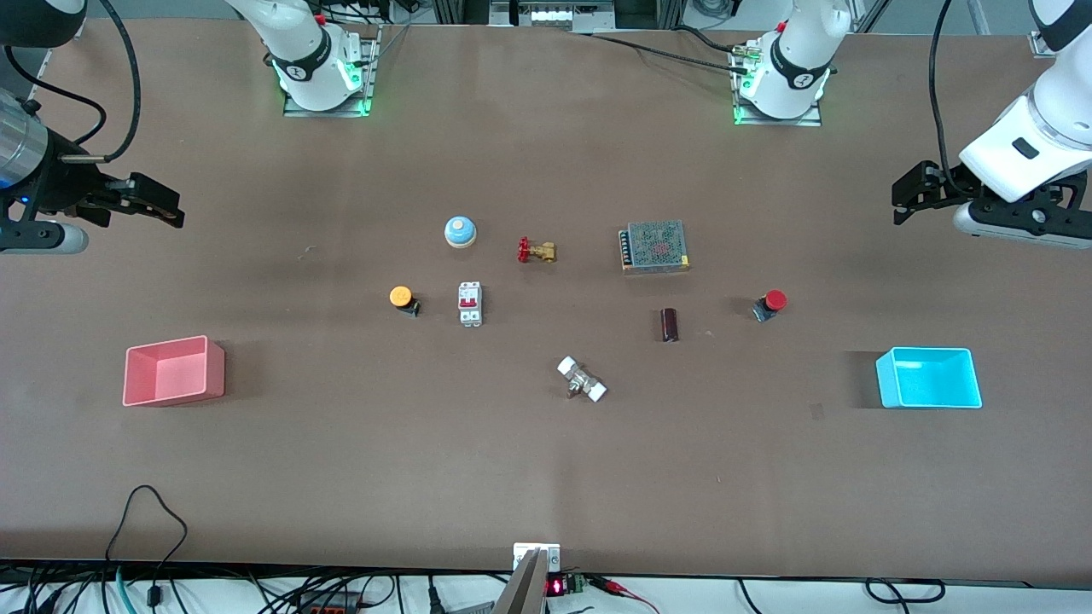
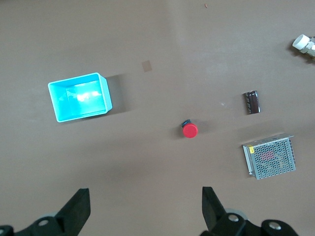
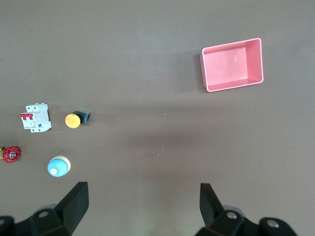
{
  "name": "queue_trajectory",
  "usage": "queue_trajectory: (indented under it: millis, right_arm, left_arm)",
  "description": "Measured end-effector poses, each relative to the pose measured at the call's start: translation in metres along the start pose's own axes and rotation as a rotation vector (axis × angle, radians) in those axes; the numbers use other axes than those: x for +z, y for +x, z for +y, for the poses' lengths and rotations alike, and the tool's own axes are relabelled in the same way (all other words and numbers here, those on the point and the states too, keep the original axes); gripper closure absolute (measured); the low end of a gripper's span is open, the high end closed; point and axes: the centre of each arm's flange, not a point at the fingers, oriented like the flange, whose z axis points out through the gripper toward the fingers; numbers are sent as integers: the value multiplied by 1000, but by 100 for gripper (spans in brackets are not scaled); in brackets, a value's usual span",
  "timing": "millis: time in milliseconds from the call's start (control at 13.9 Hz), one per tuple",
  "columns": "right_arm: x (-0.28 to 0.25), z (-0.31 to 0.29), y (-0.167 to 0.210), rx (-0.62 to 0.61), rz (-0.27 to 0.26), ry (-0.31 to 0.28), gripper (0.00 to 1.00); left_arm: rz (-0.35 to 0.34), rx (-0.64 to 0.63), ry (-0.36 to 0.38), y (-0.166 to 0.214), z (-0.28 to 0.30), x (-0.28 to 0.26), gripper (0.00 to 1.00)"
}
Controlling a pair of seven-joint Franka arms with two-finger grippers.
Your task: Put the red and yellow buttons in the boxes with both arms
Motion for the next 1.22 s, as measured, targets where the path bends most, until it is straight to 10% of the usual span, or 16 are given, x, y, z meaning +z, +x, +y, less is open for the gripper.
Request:
queue_trajectory:
  millis: [1222]
  right_arm:
    - [55, -27, 20, -31, -95, 29, 0]
  left_arm:
    - [-76, 1, -9, 0, 4, 12, 0]
